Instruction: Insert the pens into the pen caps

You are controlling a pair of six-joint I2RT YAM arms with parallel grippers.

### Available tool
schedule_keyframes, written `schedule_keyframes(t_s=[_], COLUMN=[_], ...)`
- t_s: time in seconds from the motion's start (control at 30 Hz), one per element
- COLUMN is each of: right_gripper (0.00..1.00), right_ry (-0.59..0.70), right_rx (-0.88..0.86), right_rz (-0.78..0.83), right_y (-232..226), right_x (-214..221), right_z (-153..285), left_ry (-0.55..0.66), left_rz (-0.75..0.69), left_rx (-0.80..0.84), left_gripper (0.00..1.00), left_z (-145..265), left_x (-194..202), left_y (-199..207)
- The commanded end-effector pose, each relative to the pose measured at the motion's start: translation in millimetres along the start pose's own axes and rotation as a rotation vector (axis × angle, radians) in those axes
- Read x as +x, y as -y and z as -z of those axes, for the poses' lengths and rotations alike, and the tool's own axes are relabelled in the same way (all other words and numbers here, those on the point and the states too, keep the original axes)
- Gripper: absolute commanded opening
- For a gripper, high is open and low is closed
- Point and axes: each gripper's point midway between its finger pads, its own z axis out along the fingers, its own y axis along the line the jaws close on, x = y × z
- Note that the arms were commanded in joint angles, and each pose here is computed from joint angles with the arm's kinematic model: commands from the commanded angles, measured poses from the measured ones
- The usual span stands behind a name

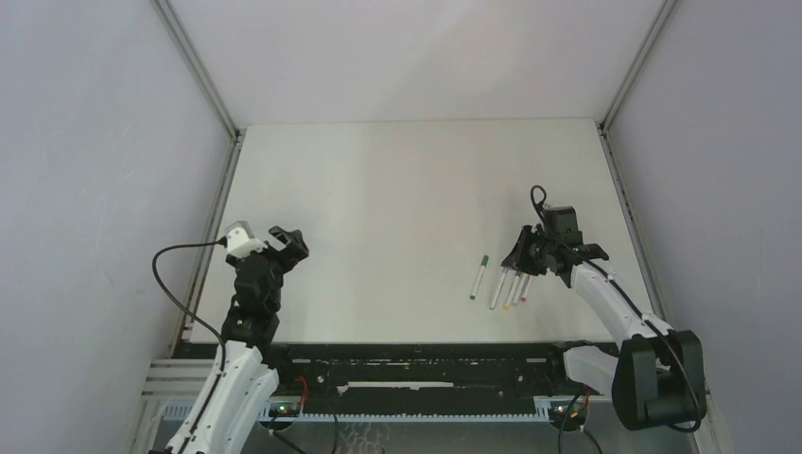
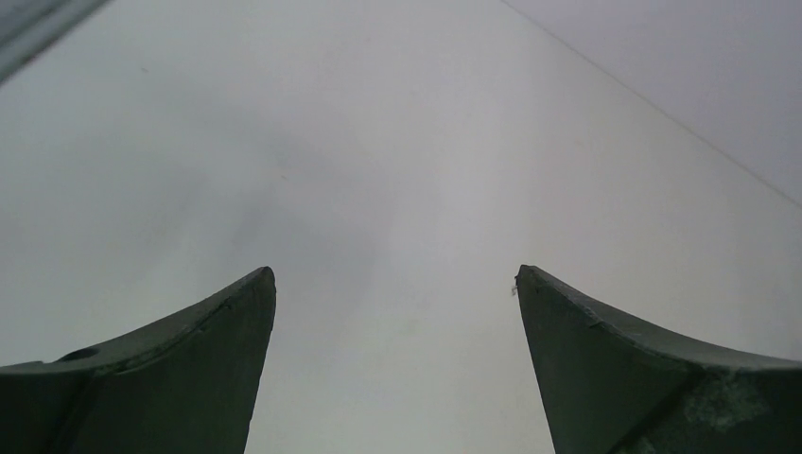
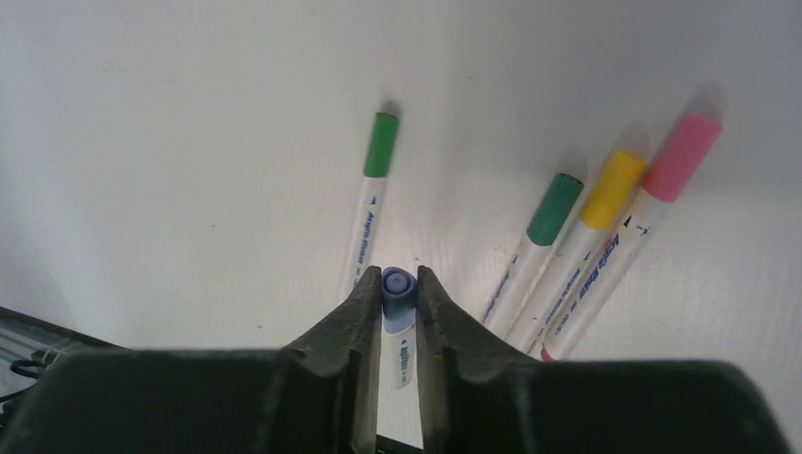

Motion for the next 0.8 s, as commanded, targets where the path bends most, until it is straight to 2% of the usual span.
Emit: schedule_keyframes(t_s=[0.0, 0.17, 0.33, 0.37, 0.4, 0.43, 0.6, 0.7, 0.77], right_gripper=[0.21, 0.44, 0.57, 0.69, 0.94, 0.99, 1.00, 1.00, 1.00], right_ry=[0.012, 0.042, 0.156, 0.191, 0.231, 0.278, 0.591, 0.784, 0.854], right_rx=[-0.027, 0.014, 0.054, 0.053, 0.055, 0.059, 0.153, 0.209, 0.238], right_rz=[0.012, -0.002, 0.035, 0.049, 0.057, 0.064, 0.128, 0.150, 0.170], right_y=[6.8, 18.9, 24.5, 24.2, 24.5, 24.9, 37.3, 51.1, 61.1], right_x=[-3.0, -8.7, -34.4, -42.7, -52.4, -63.4, -119.9, -134.5, -134.0], right_z=[-15.2, -23.1, -21.0, -19.3, -16.9, -13.4, 19.2, 39.1, 44.9], left_ry=[0.118, 0.124, 0.149, 0.158, 0.174, 0.191, 0.320, 0.373, 0.372], left_rz=[-0.069, -0.131, -0.213, -0.220, -0.223, -0.229, -0.244, -0.230, -0.200], left_rx=[-0.166, -0.219, -0.248, -0.253, -0.247, -0.243, -0.289, -0.339, -0.379], left_gripper=[0.98, 0.98, 1.00, 1.00, 1.00, 1.00, 1.00, 1.00, 1.00], left_z=[0.1, -3.5, -9.2, -10.0, -10.9, -11.9, -11.1, -12.3, -16.2], left_x=[-21.6, -23.9, -34.6, -36.2, -38.9, -41.1, -62.9, -69.5, -68.3], left_y=[-34.6, -43.8, -46.5, -47.2, -46.0, -45.8, -56.5, -74.7, -92.0])
